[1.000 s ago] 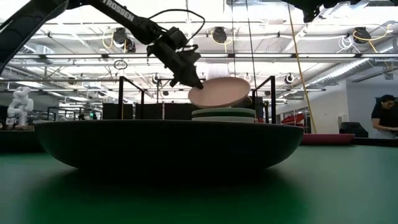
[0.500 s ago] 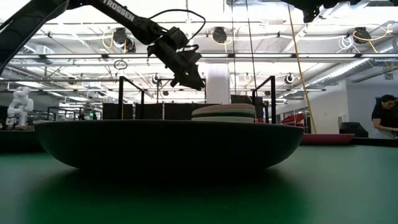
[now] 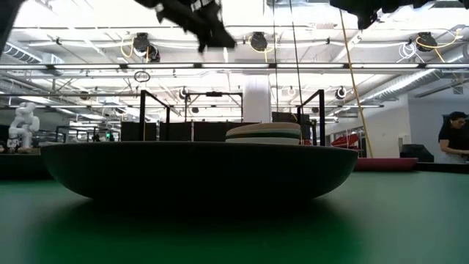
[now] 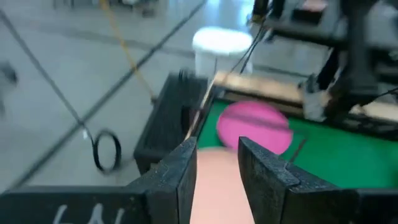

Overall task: Place and stack plates onto a shelf
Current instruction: Put the right black plate on the shelf

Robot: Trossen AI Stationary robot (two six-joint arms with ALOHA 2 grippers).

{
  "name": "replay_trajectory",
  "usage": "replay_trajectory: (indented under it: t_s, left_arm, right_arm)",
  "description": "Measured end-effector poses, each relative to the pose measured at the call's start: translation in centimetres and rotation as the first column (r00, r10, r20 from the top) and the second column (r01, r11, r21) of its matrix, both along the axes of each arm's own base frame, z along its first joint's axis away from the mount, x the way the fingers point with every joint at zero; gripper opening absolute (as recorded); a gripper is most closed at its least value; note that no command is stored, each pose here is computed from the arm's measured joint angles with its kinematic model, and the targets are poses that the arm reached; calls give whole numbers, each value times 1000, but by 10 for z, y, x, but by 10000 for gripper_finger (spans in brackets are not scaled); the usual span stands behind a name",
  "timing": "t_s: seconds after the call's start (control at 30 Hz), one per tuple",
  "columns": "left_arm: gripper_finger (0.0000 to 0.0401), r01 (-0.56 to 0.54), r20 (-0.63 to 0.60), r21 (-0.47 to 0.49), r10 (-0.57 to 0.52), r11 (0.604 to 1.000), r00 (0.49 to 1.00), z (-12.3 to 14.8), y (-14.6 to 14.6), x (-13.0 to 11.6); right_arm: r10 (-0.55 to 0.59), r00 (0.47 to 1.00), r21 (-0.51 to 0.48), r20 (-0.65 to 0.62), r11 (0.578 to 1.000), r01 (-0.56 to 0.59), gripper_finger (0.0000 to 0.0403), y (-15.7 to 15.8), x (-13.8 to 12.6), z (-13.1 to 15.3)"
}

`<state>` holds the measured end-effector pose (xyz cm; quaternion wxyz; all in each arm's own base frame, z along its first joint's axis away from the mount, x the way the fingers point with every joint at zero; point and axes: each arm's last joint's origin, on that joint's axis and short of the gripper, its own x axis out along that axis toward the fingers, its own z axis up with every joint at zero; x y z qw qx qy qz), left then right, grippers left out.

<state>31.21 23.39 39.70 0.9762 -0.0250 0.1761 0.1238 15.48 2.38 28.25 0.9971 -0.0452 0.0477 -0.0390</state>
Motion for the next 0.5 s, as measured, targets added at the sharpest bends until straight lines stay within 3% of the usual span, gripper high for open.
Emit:
replay_trajectory:
  t_s: [0.1, 0.23, 0.5]
  left_arm:
    - [106, 16, 45, 79, -20, 997, 999, 27, -26, -10]
    - [85, 51, 72, 125, -61, 991, 996, 34, -58, -20]
    - [80, 75, 172, 102, -92, 992, 981, -10, -102, -47]
  right_arm:
    - [0, 1000, 0, -17, 1000, 0, 105, 0, 0, -2]
    - [-3, 999, 18, -36, 1000, 4, 105, 0, 0, -4]
    - [-5, 999, 31, -53, 999, 6, 105, 0, 0, -8]
